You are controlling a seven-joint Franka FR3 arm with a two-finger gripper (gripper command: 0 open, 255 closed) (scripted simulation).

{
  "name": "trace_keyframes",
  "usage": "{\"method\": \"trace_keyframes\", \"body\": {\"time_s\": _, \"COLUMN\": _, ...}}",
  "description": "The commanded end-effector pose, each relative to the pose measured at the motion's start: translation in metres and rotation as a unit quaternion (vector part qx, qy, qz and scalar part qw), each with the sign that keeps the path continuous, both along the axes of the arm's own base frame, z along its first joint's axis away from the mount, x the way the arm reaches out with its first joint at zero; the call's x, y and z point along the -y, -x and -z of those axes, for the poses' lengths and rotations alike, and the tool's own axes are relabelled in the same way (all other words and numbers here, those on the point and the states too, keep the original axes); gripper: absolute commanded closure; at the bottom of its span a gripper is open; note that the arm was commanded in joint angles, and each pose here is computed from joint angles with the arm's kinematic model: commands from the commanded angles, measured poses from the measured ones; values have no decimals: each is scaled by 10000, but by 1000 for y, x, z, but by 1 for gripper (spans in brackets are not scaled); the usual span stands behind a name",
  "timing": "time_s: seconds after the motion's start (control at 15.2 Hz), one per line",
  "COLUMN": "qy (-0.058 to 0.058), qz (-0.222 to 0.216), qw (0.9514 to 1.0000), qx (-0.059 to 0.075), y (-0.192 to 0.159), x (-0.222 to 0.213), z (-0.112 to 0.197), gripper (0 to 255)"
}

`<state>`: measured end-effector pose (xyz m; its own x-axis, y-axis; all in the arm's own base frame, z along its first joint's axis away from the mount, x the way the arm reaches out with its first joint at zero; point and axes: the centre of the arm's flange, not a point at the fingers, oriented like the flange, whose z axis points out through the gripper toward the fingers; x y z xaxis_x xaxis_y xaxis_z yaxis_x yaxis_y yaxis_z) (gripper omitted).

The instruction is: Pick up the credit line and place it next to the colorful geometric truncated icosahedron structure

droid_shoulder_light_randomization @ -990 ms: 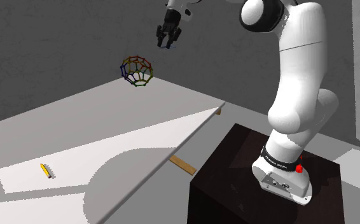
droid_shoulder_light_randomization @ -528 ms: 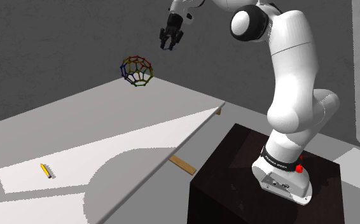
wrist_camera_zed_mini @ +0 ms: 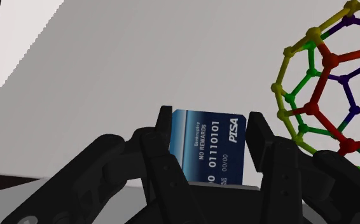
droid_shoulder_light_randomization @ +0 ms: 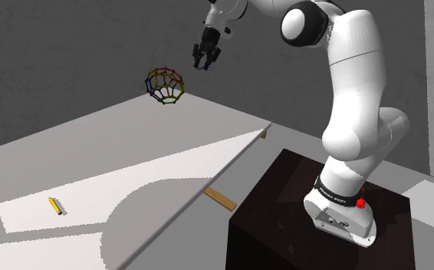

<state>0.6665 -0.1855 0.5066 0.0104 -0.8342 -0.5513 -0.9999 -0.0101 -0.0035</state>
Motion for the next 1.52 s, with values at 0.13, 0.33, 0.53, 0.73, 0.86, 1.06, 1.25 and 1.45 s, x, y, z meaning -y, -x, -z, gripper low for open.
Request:
{"method": "trace_keyframes", "body": {"time_s": 0.13, "qy": 1, "qz": -1, "qw": 10000, "qx": 1, "y": 0, "x": 1, "z": 22, "gripper": 255}}
{"method": "trace_keyframes", "body": {"time_s": 0.33, "qy": 1, "qz": -1, "qw": 10000, "qx": 1, "y": 0, "x": 1, "z": 38, "gripper": 255}}
{"method": "trace_keyframes", "body": {"time_s": 0.53, "qy": 1, "qz": -1, "qw": 10000, "qx": 1, "y": 0, "x": 1, "z": 54, "gripper": 255}}
{"method": "trace_keyframes", "body": {"time_s": 0.73, "qy": 1, "qz": -1, "qw": 10000, "qx": 1, "y": 0, "x": 1, "z": 70, "gripper": 255}}
{"method": "trace_keyframes", "body": {"time_s": 0.86, "qy": 1, "qz": -1, "qw": 10000, "qx": 1, "y": 0, "x": 1, "z": 80, "gripper": 255}}
{"method": "trace_keyframes", "body": {"time_s": 1.06, "qy": 1, "qz": -1, "qw": 10000, "qx": 1, "y": 0, "x": 1, "z": 96, "gripper": 255}}
{"method": "trace_keyframes", "body": {"time_s": 1.25, "qy": 1, "qz": -1, "qw": 10000, "qx": 1, "y": 0, "x": 1, "z": 112, "gripper": 255}}
{"method": "trace_keyframes", "body": {"time_s": 1.45, "qy": 1, "qz": -1, "qw": 10000, "qx": 1, "y": 0, "x": 1, "z": 128, "gripper": 255}}
